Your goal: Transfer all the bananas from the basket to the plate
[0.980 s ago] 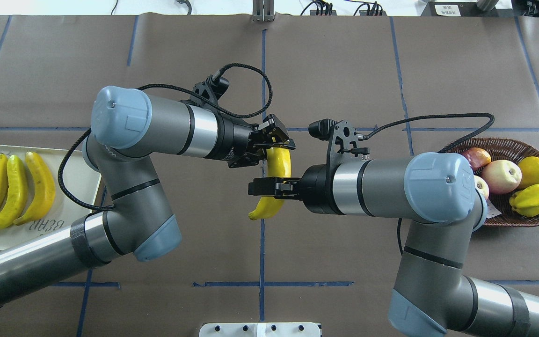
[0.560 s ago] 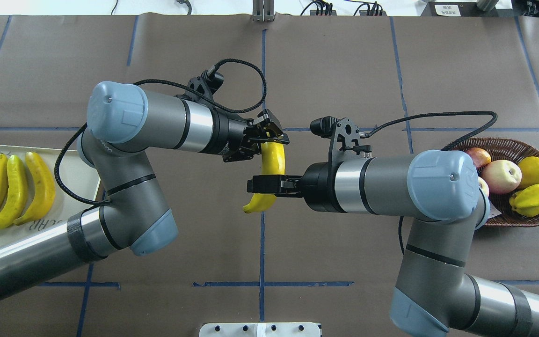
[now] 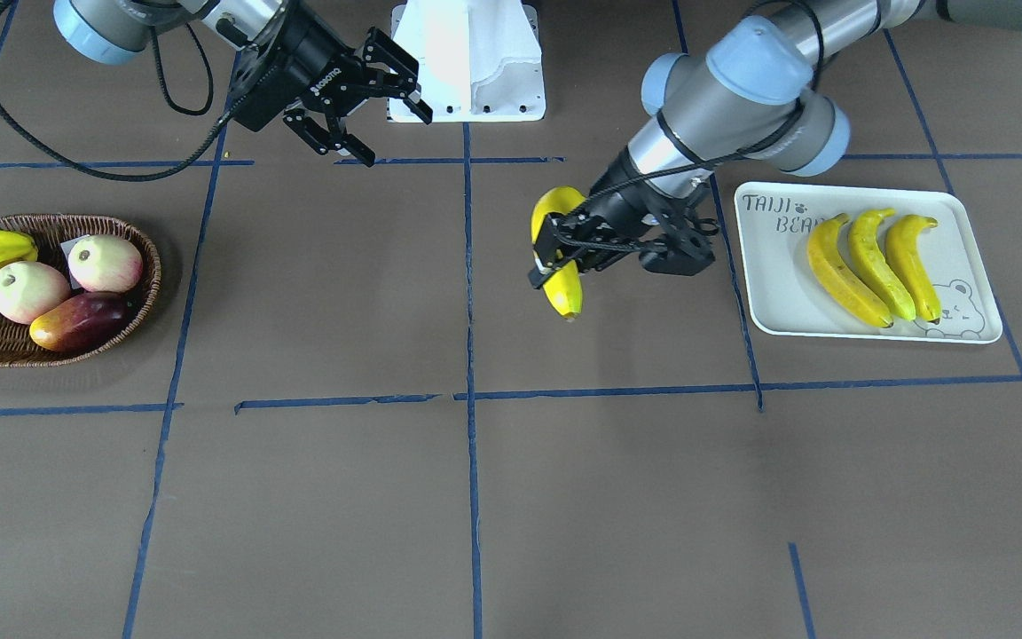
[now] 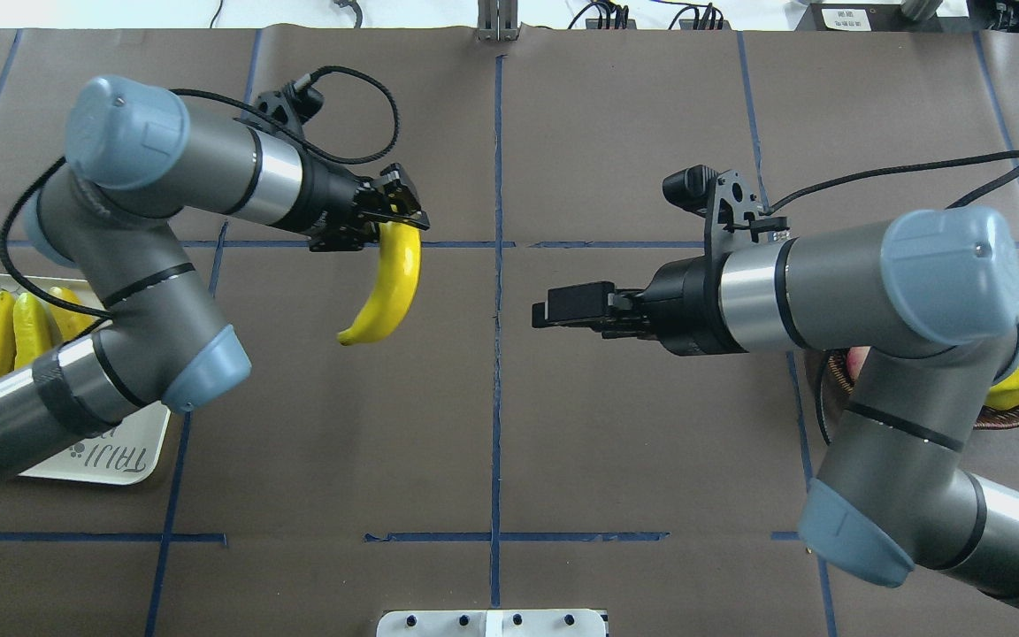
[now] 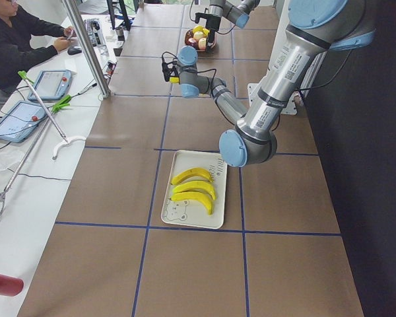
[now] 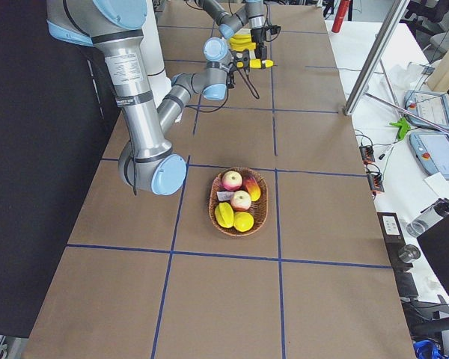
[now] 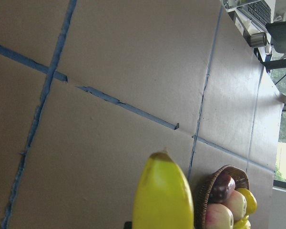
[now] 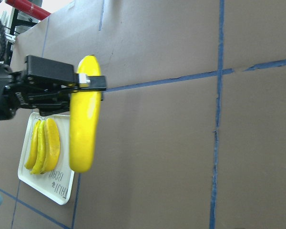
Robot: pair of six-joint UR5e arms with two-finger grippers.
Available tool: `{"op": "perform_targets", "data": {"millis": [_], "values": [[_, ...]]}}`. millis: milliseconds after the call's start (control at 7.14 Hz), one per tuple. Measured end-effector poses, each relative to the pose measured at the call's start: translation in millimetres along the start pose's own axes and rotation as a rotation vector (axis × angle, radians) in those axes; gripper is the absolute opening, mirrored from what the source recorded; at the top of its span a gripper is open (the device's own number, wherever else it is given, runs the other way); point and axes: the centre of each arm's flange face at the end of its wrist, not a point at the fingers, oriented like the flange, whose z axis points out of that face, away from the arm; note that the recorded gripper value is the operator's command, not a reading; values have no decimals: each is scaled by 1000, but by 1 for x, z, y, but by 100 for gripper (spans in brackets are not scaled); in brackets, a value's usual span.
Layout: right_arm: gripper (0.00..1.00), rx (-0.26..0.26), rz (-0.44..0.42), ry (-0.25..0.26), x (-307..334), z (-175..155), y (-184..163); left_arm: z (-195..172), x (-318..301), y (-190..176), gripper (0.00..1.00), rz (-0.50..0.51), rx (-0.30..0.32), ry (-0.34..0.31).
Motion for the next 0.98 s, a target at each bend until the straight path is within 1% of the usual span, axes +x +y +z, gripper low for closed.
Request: {"op": "perform_targets", "data": {"millis": [140, 280, 420, 560, 700, 840, 980], "values": [[100, 5, 11, 19, 15, -18, -13, -26, -36, -19, 0, 41, 28, -50], [100, 22, 16, 58, 32, -33, -28, -50, -87, -25, 0, 105, 52, -119], [100, 33, 2, 116, 45, -42, -40, -69, -136, -23, 0, 169, 75, -210], [100, 30, -24, 184, 55, -44, -48, -82, -176, -17, 0, 222, 97, -320], [100, 20, -43, 234, 61, -44, -52, -84, -198, -9, 0, 253, 108, -416], [100, 14, -48, 259, 65, -43, -53, -77, -213, 2, 0, 273, 109, -488], [100, 11, -48, 272, 68, -42, -54, -68, -228, 11, 0, 285, 107, -539]]}}
